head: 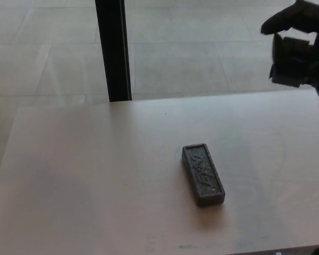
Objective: The robot uses its right hand to hold the eraser kept in the middle of the desk and use it to wipe the desk by swiping its surface twice
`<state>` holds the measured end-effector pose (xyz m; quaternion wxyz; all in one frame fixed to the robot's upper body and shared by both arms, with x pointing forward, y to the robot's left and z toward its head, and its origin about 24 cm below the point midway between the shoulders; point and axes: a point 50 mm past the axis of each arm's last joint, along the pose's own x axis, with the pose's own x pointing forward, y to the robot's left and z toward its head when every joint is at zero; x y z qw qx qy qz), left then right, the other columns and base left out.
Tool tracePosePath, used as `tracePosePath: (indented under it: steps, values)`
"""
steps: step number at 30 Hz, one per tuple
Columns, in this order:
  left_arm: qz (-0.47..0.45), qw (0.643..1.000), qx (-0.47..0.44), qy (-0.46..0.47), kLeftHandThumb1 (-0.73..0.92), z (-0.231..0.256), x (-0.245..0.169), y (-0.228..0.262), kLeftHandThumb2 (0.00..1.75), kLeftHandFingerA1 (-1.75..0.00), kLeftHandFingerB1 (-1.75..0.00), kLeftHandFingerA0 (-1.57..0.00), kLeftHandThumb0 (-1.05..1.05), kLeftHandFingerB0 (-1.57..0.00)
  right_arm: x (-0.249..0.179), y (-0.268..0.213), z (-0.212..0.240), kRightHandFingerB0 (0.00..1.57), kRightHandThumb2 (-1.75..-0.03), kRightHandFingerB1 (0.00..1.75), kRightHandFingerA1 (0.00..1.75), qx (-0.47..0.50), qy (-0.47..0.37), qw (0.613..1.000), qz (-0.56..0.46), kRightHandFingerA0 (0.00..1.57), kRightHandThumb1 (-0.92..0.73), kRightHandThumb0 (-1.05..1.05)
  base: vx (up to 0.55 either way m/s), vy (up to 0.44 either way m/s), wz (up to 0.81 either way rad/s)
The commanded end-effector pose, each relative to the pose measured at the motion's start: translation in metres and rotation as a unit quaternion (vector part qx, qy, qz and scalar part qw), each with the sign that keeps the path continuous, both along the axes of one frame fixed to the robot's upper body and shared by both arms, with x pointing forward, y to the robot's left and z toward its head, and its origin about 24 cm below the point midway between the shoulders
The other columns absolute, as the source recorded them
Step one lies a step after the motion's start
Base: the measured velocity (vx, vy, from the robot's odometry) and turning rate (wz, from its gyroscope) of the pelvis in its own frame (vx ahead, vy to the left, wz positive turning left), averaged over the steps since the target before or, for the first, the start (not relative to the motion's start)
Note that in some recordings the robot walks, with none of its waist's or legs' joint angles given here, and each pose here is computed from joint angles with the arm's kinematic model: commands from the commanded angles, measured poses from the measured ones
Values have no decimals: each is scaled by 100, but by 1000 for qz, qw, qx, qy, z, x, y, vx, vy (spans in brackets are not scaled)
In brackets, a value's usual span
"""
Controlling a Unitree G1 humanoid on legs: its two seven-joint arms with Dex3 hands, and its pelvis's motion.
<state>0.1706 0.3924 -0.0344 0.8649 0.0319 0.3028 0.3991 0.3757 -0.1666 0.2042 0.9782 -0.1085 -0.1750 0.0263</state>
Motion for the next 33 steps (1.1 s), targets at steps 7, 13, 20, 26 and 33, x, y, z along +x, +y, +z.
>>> tracePosePath:
  steps: [7,13,20,26,33]
  values:
    - [19,1000,4,10,88,1,-5,5,64,-96,-68,-55,-50,-44,4,42,-49,83,-136,161,175,-14,58,998,34,96,-43,-12,0,0,0]
    - [10,1000,9,18,89,1,-4,6,64,-98,-67,-58,-51,-44,-2,57,-79,82,-122,161,175,-45,88,994,44,93,-50,-13,0,0,0]
    - [14,1000,9,16,90,2,-2,5,66,-91,-65,-55,-50,-42,-9,66,-105,73,-112,175,175,-52,113,991,51,89,-50,-14,0,0,0]
    - [3,1000,5,12,91,3,-3,4,66,-89,-64,-52,-51,-41,-13,63,-122,78,-125,168,175,-58,132,989,42,89,-48,-16,0,0,0]
    - [-2,1000,6,8,91,5,0,3,66,-90,-66,-51,-50,-39,-21,59,-141,73,-108,170,175,-61,158,985,35,89,-55,-18,0,0,0]
